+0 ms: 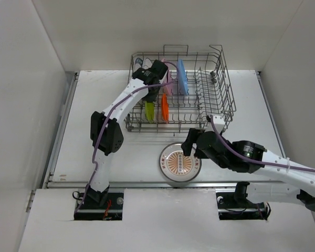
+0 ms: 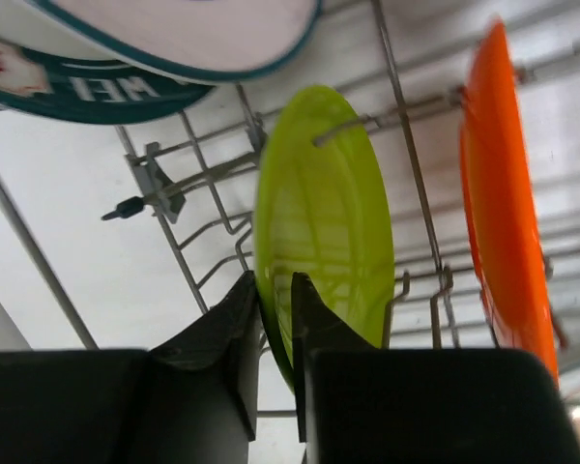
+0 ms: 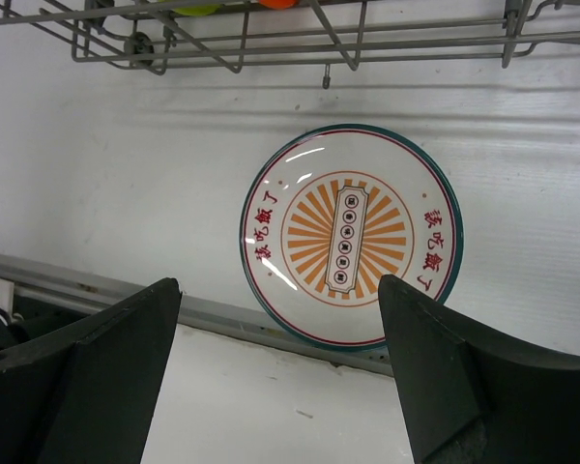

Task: Unload the plates from the dish rack

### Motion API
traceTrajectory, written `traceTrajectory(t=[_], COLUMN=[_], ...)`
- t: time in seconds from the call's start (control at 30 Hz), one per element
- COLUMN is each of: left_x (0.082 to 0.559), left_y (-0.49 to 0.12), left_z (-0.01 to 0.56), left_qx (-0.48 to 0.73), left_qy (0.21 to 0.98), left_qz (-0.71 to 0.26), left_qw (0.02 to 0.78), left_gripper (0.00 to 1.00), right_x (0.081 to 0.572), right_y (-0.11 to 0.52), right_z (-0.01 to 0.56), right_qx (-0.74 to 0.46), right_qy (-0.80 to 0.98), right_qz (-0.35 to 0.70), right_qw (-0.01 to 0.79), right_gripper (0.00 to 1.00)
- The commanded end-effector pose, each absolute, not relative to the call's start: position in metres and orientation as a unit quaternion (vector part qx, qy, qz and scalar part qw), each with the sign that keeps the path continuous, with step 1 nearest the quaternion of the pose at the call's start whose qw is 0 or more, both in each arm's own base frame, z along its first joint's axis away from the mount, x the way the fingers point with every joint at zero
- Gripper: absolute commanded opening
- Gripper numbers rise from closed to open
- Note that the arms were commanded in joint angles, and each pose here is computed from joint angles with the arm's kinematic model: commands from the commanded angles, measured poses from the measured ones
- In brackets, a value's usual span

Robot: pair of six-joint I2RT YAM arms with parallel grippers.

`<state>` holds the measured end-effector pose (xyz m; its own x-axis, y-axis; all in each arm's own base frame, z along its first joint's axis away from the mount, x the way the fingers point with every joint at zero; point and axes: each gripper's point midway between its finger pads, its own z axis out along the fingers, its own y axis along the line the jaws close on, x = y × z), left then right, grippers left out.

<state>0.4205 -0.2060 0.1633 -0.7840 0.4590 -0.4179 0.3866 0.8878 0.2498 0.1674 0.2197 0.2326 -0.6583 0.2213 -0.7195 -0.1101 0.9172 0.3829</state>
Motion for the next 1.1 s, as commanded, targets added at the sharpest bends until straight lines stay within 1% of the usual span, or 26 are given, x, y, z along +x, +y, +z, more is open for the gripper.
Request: traceTrajectory(t=[0.0,0.1,0.2,0.3,0.4,0.47,0.67,0.77,0.8,0.87,0.9,0.93,0.97,1.03,1.07], left_x=[0.412,0.417,0.43,0.437,0.434,0.427,0.413,0.405,0.395,0.377,0.366,0.348,0.324,0.28,0.251], left_y=[-0.203,-0.201,-0.204,-0.208,-0.206,-0.204,-0.194,-0.174,-0.164,-0.15,-0.146,-0.141,-0.14,-0.136,-0.143], left_z=[0.161,0.175,0.202,0.243,0.283,0.306,0.338,0.361,0.376,0.378,0.377,0.382,0.361,0.351,0.327], left_qx=[0.213,0.186,0.161,0.136,0.124,0.119,0.113,0.097,0.092,0.108,0.121,0.143,0.202,0.285,0.335], left_qy=[0.948,0.946,0.937,0.925,0.909,0.899,0.884,0.879,0.874,0.881,0.884,0.882,0.893,0.88,0.871], left_qz=[0.071,0.076,0.068,0.05,0.03,0.013,-0.001,-0.013,-0.024,-0.056,-0.071,-0.09,-0.12,-0.162,-0.22], left_qw=[0.228,0.256,0.302,0.351,0.396,0.42,0.454,0.466,0.476,0.456,0.446,0.439,0.385,0.342,0.284], left_gripper=[0.01,0.0,0.0,0.0,0.0,0.0,0.0,0.0,0.0,0.0,0.0,0.0,0.0,0.0,0.0], right_x=[0.174,0.178,0.183,0.189,0.195,0.197,0.211,0.224,0.227,0.236,0.248,0.255,0.262,0.282,0.289], right_y=[0.227,0.224,0.22,0.217,0.215,0.218,0.241,0.249,0.252,0.262,0.264,0.267,0.272,0.284,0.287], right_z=[0.242,0.243,0.242,0.251,0.257,0.251,0.259,0.274,0.277,0.288,0.295,0.297,0.301,0.296,0.294], right_qx=[0.046,0.052,0.059,0.068,0.067,0.052,0.021,0.02,0.016,0.01,0.017,0.01,0.009,0.002,-0.009], right_qy=[0.879,0.876,0.874,0.869,0.867,0.873,0.879,0.875,0.875,0.871,0.869,0.869,0.867,0.874,0.875], right_qz=[0.217,0.21,0.197,0.197,0.193,0.175,0.159,0.163,0.165,0.184,0.188,0.19,0.201,0.213,0.214], right_qw=[0.422,0.432,0.44,0.449,0.455,0.453,0.448,0.455,0.454,0.456,0.458,0.457,0.456,0.438,0.434], right_gripper=[0.89,0.89,0.89,0.89,0.89,0.89,0.89,0.89,0.89,0.87,0.86,0.85,0.83,0.82,0.8])
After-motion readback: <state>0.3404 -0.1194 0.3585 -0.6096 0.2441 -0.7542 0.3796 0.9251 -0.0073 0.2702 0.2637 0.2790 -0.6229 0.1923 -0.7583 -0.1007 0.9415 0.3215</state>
